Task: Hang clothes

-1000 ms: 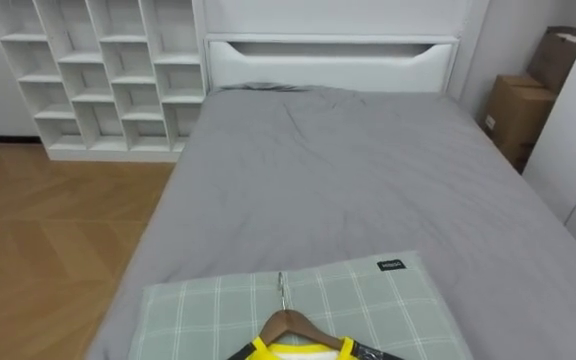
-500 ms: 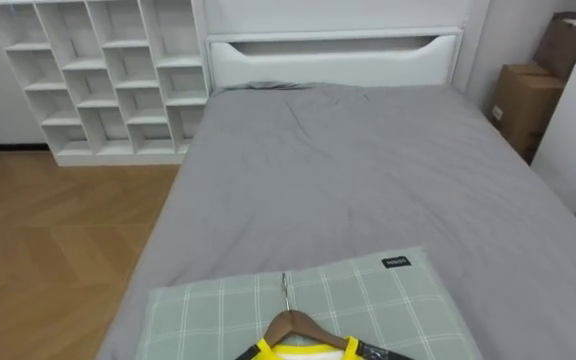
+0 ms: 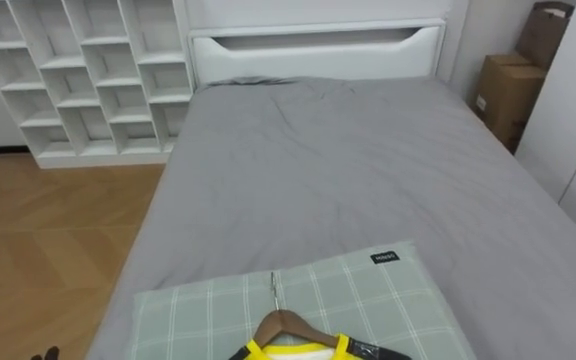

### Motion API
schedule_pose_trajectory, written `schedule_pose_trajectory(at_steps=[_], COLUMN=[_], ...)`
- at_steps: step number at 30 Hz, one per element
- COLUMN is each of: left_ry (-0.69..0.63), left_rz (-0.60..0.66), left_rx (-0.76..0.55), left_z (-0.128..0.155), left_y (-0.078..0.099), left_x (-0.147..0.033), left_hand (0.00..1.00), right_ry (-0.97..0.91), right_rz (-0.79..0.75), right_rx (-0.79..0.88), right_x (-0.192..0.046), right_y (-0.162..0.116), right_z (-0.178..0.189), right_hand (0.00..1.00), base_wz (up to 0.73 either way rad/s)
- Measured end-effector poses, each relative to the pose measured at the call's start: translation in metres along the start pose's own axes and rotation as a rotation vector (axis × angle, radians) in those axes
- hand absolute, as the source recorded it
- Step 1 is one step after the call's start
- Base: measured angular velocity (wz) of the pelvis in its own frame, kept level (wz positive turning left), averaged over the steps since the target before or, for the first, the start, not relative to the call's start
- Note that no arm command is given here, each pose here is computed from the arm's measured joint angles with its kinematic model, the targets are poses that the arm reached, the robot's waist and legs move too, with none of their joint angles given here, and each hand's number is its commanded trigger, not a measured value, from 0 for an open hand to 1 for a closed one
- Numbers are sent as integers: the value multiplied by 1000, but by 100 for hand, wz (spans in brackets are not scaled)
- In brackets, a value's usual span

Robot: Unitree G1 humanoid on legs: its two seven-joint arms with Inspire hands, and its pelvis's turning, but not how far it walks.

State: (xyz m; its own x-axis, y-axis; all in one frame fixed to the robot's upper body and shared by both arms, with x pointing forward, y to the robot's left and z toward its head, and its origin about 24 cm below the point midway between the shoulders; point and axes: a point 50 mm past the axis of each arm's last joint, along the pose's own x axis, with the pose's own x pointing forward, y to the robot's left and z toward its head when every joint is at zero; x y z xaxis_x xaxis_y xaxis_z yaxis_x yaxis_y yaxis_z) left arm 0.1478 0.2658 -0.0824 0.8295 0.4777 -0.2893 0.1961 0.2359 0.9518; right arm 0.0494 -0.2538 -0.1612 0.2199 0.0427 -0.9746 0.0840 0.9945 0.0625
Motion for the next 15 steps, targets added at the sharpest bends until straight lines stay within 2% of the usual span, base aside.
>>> schedule_pose_trajectory(at_steps=[7, 15], left_ry=[-139, -249], left_rz=[24, 10], left_rx=[-16, -31], left_z=[28, 47], left_y=[2, -1], left_x=[2, 0], left_hand=[0, 0], right_ry=[-40, -52], right_rz=[-9, -30], right_rx=[-36, -47], right_x=[1, 2], right_y=[3, 3], right_z=[8, 10], right_hand=[0, 0], base_wz=[-2, -3])
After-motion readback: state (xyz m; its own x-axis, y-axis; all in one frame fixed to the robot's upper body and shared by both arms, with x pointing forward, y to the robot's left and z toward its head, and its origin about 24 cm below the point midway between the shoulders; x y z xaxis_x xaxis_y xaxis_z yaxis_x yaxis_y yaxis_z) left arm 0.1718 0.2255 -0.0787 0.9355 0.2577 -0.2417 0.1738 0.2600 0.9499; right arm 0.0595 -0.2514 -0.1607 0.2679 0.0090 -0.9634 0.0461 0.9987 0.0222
